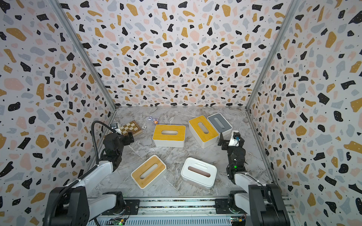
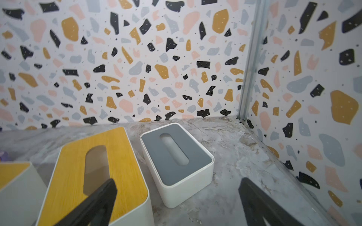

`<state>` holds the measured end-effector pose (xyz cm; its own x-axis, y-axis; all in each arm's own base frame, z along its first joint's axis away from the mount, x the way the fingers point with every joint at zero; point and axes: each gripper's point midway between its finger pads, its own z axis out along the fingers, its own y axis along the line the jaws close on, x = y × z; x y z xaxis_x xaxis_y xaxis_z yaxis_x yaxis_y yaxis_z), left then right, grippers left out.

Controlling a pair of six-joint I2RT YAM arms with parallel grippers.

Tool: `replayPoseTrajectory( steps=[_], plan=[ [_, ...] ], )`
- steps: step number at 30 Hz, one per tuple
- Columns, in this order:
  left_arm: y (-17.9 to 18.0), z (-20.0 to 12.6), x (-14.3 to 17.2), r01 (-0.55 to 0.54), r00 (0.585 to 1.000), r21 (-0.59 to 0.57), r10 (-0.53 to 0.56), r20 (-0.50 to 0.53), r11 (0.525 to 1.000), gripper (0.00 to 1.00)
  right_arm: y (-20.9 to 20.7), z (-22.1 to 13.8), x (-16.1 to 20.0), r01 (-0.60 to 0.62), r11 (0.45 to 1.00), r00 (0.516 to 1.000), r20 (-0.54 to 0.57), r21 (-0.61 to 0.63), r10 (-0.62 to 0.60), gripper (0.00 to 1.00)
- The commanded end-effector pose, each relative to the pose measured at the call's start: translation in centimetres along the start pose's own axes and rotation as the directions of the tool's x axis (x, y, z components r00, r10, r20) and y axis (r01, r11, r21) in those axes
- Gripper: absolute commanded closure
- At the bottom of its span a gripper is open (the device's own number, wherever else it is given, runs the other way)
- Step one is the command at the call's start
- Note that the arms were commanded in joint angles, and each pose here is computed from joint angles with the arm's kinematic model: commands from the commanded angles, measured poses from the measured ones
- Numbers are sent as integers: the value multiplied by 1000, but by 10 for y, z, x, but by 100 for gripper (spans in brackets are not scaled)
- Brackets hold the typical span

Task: Stack the tissue boxes
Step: Move the tissue box to the center of the board.

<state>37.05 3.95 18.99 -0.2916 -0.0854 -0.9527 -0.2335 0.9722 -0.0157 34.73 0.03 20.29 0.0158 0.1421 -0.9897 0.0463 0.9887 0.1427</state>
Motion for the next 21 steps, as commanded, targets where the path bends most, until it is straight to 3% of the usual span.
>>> replayPoseTrajectory(
  steps=[1, 3, 4, 8, 11, 15, 21],
  plan=[
    [13, -14, -5, 149, 986, -84, -154, -60, 985, 0, -27, -10, 19, -392, 909, 909, -95, 139, 406, 1],
    [43, -25, -1, 294, 946, -272, -319, -52, 916, 0, -22, -17, 25, -502, 861, 849, -143, 78, 508, 1],
    [50, -29, -2, 322, 935, -309, -353, -48, 895, 0, -16, -17, 28, -506, 859, 839, -189, 70, 510, 1],
    [28, -31, -7, 372, 902, -214, -406, -145, 903, 1, 28, -11, 17, -364, 931, 881, -324, 3, 345, 1],
    [-2, -36, -9, 440, 853, -99, -450, -263, 892, 1, 64, -11, 5, -325, 943, 873, -407, -74, 269, 1],
    [-47, -38, -18, 556, 778, 78, -486, -398, 827, 0, 118, -14, 6, -364, 917, 808, -545, -162, 225, 1],
    [-88, -29, -13, 613, 699, 169, -430, -571, 772, 0, 206, -16, 27, -426, 873, 684, -716, -236, 140, 1]
  ],
)
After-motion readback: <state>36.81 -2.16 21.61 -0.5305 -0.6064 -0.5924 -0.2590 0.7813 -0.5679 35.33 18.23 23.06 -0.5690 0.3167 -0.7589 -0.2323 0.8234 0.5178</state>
